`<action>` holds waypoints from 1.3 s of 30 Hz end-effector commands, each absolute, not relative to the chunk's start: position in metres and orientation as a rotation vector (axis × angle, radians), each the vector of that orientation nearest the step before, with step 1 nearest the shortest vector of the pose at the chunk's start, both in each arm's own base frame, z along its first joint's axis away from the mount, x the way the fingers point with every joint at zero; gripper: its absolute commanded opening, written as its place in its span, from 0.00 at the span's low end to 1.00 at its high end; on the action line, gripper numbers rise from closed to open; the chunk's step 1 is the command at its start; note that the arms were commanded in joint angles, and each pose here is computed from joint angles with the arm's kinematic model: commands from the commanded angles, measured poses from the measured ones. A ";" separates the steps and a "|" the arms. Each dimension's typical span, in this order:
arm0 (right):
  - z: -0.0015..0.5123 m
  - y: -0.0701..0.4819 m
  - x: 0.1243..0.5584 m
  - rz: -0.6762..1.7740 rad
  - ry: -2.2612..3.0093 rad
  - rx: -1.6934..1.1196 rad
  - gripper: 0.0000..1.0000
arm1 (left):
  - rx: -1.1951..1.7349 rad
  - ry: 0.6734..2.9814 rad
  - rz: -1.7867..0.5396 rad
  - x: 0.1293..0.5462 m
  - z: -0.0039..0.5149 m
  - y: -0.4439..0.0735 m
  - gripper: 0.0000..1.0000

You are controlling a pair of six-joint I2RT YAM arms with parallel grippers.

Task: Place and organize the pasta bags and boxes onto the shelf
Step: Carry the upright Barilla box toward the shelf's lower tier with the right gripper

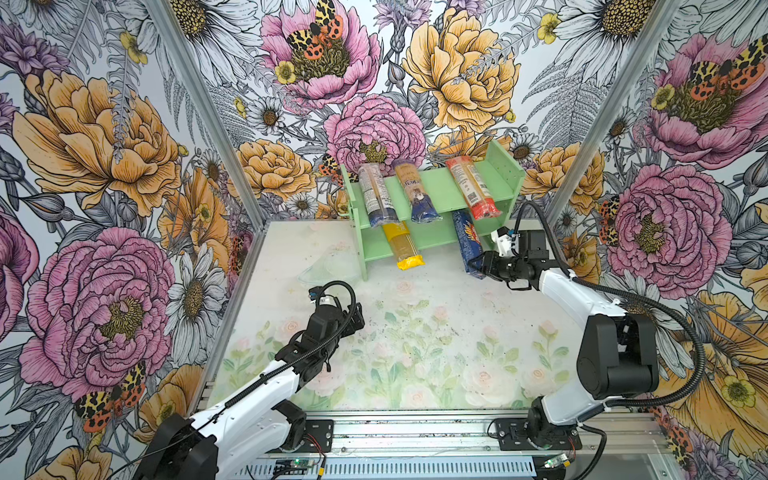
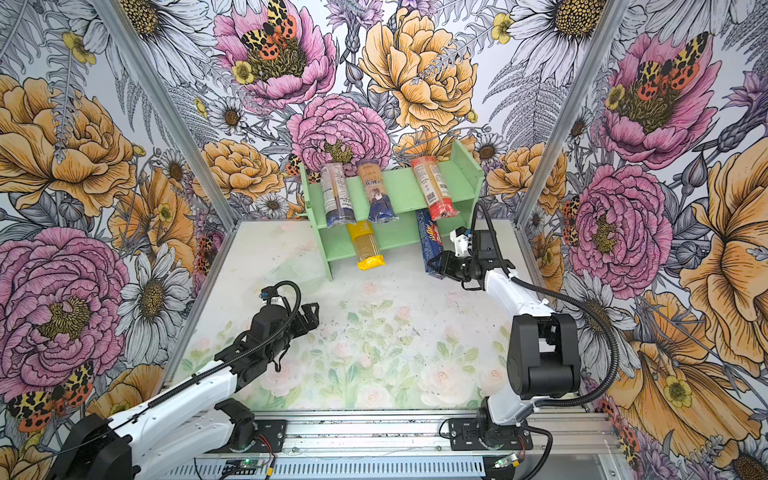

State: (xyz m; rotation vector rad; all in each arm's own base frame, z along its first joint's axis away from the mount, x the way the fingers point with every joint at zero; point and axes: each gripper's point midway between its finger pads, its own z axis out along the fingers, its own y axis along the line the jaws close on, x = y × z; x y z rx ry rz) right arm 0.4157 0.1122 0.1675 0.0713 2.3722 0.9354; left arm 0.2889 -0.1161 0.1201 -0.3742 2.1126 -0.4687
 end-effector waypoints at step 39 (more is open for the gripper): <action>0.234 0.118 0.416 0.049 1.987 -0.336 0.00 | -0.364 2.068 -0.507 0.292 0.140 -0.117 0.99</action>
